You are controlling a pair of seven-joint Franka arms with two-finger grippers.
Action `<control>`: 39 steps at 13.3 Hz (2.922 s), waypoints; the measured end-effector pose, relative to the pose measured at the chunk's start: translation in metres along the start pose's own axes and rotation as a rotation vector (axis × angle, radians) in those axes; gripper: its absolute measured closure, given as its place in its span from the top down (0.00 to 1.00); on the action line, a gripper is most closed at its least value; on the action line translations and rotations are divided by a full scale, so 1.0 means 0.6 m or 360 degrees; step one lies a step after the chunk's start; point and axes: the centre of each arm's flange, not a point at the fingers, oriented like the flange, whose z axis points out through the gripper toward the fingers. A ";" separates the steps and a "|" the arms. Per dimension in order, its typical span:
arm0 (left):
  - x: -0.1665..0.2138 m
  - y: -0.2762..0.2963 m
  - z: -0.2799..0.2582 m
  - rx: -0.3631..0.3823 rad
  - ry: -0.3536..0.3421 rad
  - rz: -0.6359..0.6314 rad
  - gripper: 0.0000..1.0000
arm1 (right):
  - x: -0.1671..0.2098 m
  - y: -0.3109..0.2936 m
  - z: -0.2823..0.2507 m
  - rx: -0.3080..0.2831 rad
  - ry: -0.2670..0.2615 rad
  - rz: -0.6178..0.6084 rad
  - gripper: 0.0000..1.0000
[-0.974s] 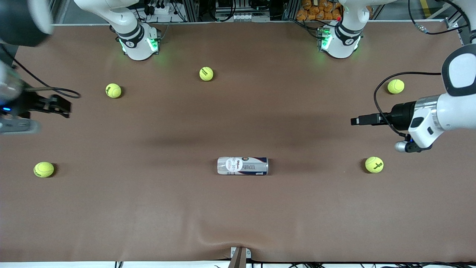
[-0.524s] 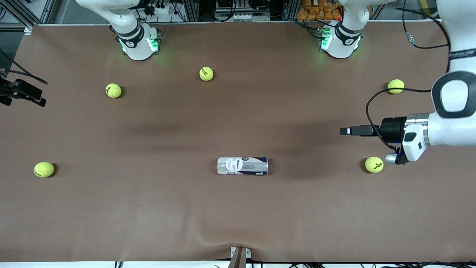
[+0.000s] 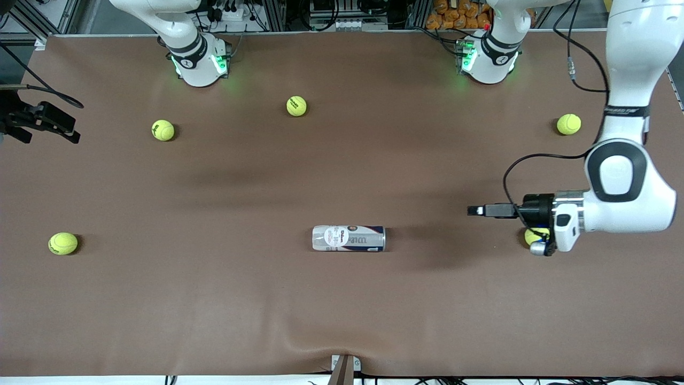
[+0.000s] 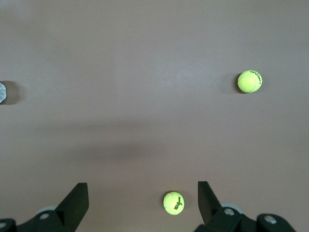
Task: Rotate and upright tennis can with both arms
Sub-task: 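Move the left gripper toward the can's open end, then grasp the can's rim end with the left gripper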
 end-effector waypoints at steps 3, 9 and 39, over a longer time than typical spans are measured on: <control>0.019 -0.023 0.052 -0.0129 -0.0002 0.0018 1.00 | 0.000 0.001 0.002 0.0000 -0.0004 0.0001 1.00; 0.046 -0.071 0.134 -0.0237 0.0020 -0.0061 1.00 | 0.000 0.001 0.003 0.0000 -0.0004 0.0002 1.00; 0.047 -0.092 0.432 -0.0402 0.0259 0.0002 0.08 | 0.002 0.001 0.027 0.0001 -0.0051 0.0001 1.00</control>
